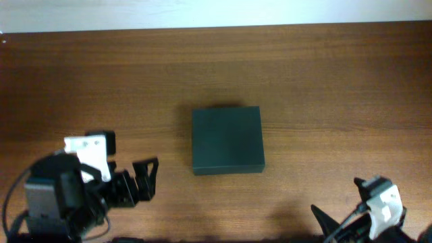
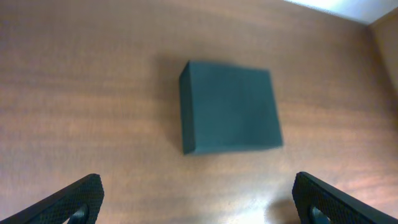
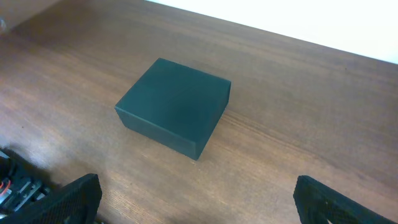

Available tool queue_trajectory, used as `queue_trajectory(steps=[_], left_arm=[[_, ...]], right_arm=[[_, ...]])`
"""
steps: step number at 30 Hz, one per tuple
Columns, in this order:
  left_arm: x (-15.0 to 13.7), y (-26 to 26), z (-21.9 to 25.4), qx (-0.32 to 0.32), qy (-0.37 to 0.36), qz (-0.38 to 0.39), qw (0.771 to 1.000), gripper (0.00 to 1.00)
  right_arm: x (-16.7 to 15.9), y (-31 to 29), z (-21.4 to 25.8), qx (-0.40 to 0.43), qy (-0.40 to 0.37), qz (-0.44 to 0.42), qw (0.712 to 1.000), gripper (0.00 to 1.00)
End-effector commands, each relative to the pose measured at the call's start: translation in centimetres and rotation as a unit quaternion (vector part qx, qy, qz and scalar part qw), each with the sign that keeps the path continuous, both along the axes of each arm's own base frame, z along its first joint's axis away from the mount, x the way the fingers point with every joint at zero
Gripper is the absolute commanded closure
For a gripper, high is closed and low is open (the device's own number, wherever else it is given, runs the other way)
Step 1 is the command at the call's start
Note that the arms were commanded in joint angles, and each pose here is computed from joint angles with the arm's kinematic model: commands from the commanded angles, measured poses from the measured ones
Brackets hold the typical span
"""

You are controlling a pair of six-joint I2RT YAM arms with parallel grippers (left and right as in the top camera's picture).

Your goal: Pack container

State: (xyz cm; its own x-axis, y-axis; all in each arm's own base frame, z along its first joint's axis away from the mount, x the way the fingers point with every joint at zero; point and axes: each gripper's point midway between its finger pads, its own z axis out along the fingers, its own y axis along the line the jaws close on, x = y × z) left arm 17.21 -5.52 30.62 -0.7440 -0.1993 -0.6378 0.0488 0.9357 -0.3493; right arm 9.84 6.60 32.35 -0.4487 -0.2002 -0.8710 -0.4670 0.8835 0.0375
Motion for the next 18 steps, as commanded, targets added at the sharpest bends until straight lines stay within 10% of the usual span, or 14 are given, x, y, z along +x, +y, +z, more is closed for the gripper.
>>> queue_trajectory(steps=[1, 18], left_arm=[[-1.0, 0.4, -2.9, 0.009, 0.020, 0.006, 1.000, 0.01], [-1.6, 0.4, -4.9, 0.009, 0.019, 0.006, 1.000, 0.01]], right_arm=[[-0.5, -0.3, -0.1, 0.015, -0.010, -0.012, 1.000, 0.01], [-0.6, -0.3, -0.2, 0.014, -0.010, -0.012, 1.000, 0.01]])
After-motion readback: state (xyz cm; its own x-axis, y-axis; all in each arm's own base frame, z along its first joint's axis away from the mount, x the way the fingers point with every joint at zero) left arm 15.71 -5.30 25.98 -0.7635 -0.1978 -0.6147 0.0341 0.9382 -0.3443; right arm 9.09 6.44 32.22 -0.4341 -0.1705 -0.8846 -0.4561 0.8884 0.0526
